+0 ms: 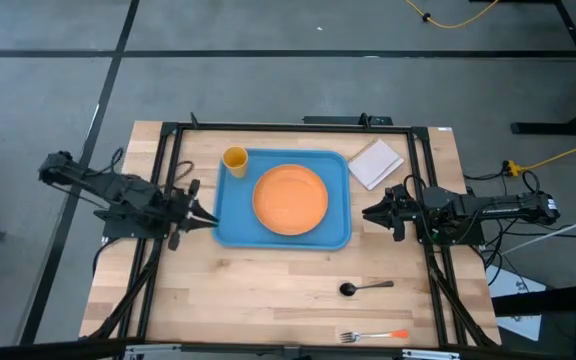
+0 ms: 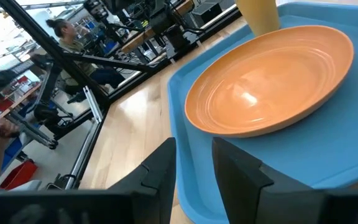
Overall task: Pick and place plate/cup/fork/spoon on tray
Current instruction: Put the black spoon to the right of the orange plate on the blue tray
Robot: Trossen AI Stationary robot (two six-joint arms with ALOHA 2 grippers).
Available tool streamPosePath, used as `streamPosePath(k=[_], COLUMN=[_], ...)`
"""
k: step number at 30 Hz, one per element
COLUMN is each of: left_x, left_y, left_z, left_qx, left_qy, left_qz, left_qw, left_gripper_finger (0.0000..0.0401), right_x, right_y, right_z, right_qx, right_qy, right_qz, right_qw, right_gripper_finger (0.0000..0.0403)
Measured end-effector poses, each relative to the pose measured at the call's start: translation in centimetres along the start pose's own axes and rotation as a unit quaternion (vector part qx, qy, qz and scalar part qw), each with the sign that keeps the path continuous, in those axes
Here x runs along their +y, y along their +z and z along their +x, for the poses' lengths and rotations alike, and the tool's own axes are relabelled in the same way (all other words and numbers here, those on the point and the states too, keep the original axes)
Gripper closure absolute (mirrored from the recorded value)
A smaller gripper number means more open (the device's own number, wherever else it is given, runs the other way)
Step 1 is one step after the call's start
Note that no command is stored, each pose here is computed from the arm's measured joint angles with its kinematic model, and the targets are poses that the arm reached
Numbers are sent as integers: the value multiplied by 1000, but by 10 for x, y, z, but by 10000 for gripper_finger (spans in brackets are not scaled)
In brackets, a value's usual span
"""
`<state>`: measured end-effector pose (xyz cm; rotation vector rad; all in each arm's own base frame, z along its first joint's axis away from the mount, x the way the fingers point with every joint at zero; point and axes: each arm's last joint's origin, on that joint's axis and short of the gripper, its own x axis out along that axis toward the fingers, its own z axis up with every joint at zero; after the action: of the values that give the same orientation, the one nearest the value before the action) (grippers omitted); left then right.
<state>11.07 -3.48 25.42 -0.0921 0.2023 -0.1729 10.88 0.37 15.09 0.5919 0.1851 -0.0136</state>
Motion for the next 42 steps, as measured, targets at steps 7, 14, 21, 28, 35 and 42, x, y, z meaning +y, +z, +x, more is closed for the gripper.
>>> streamPosePath(k=[7,14,21,28,35,42], left_x=[16,27,37,43,43,43], left_y=[-45,-71,-85,-96,-96,-96], left_z=[1,7,9,10,9,9], left_qx=[-71,-108,-96,-37,-32,-31], left_qy=[25,40,83,107,105,106], left_qz=[-22,-27,-4,-17,20,29], left_qw=[997,993,992,993,994,993], left_gripper_finger=[354,354,354,354,354,354], right_x=[0,0,0,0,0,2], right_y=[0,0,0,0,0,6], right_z=[0,0,0,0,0,0], right_qx=[0,0,0,0,0,-44], right_qy=[0,0,0,0,-1,-9], right_qz=[0,0,1,3,0,17], right_qw=[1000,1000,1000,1000,1000,999], right_gripper_finger=[293,293,293,293,293,293])
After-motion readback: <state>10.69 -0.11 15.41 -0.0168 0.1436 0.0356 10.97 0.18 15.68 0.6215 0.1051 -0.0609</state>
